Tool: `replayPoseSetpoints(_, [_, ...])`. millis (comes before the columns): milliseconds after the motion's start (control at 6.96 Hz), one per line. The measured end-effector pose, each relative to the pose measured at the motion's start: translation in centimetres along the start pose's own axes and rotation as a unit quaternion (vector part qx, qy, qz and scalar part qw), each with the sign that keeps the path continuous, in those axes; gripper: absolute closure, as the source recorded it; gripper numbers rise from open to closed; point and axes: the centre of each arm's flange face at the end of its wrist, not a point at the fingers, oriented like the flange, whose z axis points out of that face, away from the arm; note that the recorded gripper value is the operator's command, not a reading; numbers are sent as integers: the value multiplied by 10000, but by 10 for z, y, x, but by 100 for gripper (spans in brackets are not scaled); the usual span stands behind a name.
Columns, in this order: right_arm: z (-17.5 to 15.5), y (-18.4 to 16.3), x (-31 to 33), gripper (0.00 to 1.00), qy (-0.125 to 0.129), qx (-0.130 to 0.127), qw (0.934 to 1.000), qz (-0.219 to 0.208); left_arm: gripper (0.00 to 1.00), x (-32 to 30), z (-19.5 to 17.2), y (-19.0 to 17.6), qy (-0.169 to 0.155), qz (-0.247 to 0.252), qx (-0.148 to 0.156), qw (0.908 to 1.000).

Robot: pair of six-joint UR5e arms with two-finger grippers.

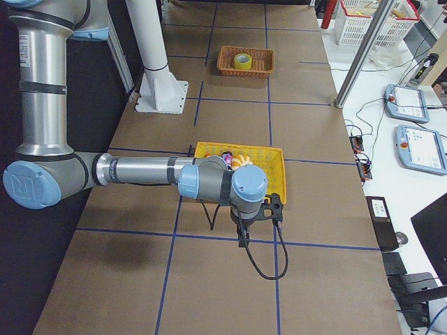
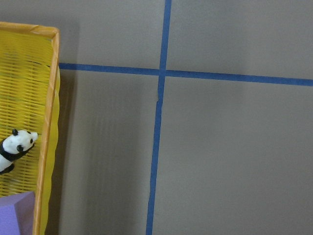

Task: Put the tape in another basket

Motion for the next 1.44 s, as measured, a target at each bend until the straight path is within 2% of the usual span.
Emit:
replayPoseSetpoints(575, [1, 0, 1, 0, -7, -19, 10000, 45, 0, -7, -5, 3, 21, 72, -436, 9990])
replayPoseSetpoints(1438, [4, 2, 5, 0, 28, -78, 9998, 169, 0, -11, -2, 10, -5, 243, -259, 9994])
